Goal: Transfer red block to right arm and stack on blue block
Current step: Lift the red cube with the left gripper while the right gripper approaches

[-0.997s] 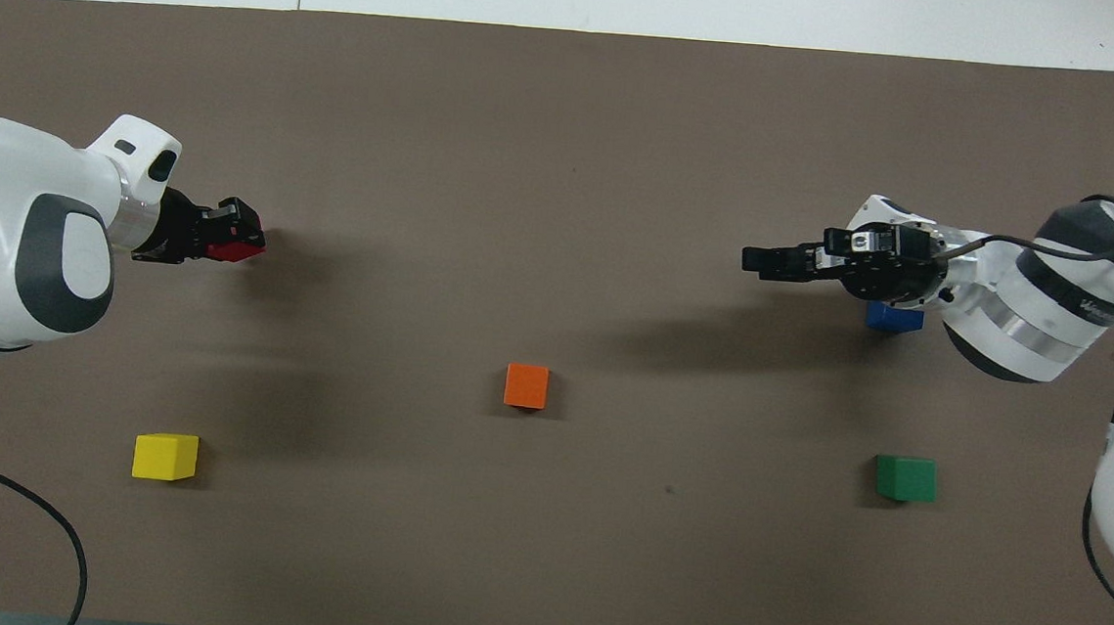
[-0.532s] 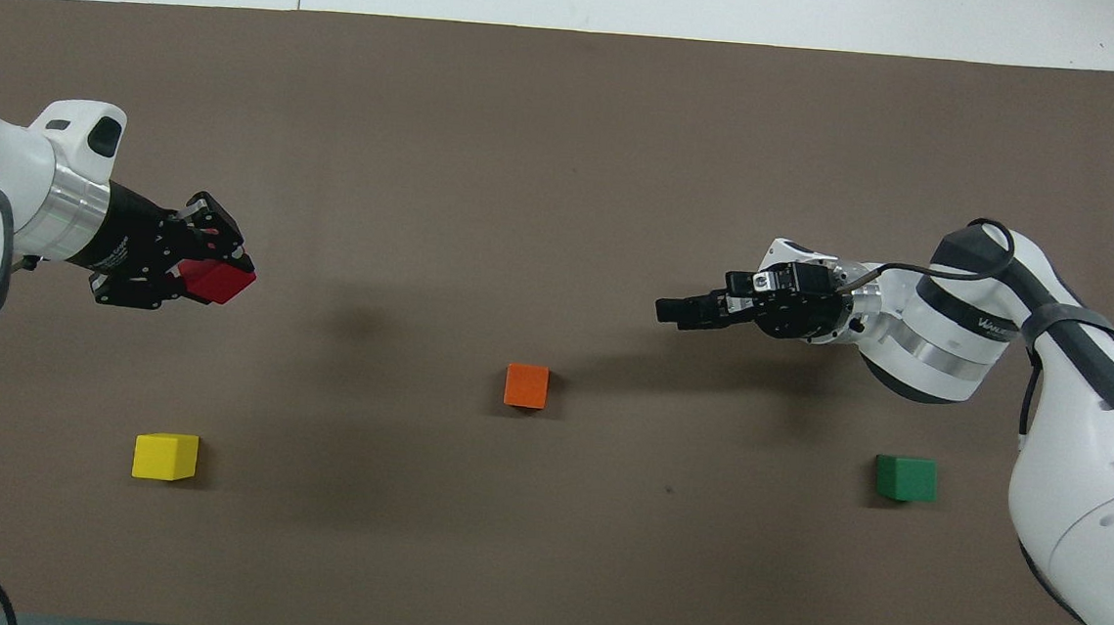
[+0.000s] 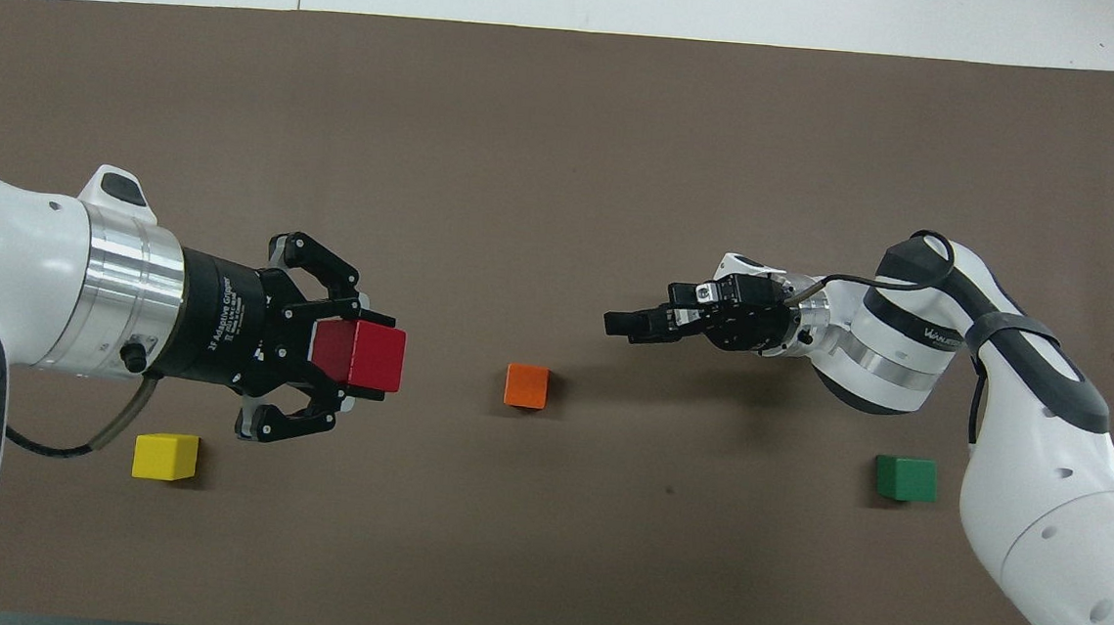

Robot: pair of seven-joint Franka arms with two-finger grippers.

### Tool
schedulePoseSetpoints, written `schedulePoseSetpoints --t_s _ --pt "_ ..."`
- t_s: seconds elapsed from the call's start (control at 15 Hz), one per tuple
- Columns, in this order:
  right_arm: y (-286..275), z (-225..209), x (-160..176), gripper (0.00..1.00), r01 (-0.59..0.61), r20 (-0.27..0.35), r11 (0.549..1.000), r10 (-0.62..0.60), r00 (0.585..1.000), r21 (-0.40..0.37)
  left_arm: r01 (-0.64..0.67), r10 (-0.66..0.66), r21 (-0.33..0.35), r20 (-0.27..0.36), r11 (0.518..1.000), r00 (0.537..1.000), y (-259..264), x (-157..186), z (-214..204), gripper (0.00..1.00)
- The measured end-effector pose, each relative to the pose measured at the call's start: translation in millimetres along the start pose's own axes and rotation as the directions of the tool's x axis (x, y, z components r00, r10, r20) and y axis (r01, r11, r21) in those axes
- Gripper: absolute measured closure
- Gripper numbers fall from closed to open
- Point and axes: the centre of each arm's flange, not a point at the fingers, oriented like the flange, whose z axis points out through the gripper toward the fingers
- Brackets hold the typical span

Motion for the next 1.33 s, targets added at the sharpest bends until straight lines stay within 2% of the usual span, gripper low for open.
schedulePoseSetpoints --t_s 0.07,0.2,0.33,0.4,0.53,0.73,1.06,1.33 --pt "1 0 0 0.00 -0.001 -0.002 1.000 0.001 1.000 -0.004 0.099 -0.098 -0.055 0.031 0.994 0.995 4 -8 0 0.46" --pt "3 1 1 0.00 -0.003 -0.010 1.000 0.003 1.000 -0.015 0.264 -0.245 -0.170 0.123 0.950 0.962 10 -33 9 0.46" --pt "4 0 1 0.00 -0.004 -0.014 1.000 0.004 1.000 -0.018 0.336 -0.297 -0.212 0.193 0.918 0.935 8 -56 33 0.46" --pt "4 0 1 0.00 -0.005 -0.015 1.000 0.004 1.000 -0.019 0.350 -0.308 -0.214 0.205 0.912 0.929 9 -61 48 0.46" --pt "5 0 1 0.00 -0.005 -0.017 1.000 0.005 1.000 -0.020 0.364 -0.325 -0.205 0.200 0.909 0.924 14 -60 71 0.46" --pt "6 -2 2 0.00 -0.006 -0.027 1.000 0.006 1.000 -0.030 0.370 -0.333 -0.200 0.193 0.907 0.923 18 -56 85 0.46" --pt "10 0 2 0.00 -0.012 -0.032 0.999 0.010 0.999 -0.042 0.345 -0.300 -0.229 0.211 0.910 0.930 9 -70 134 0.46" --pt "14 4 1 0.00 -0.017 -0.031 0.999 0.015 0.999 -0.050 0.337 -0.291 -0.241 0.205 0.910 0.934 19 -63 151 0.46"
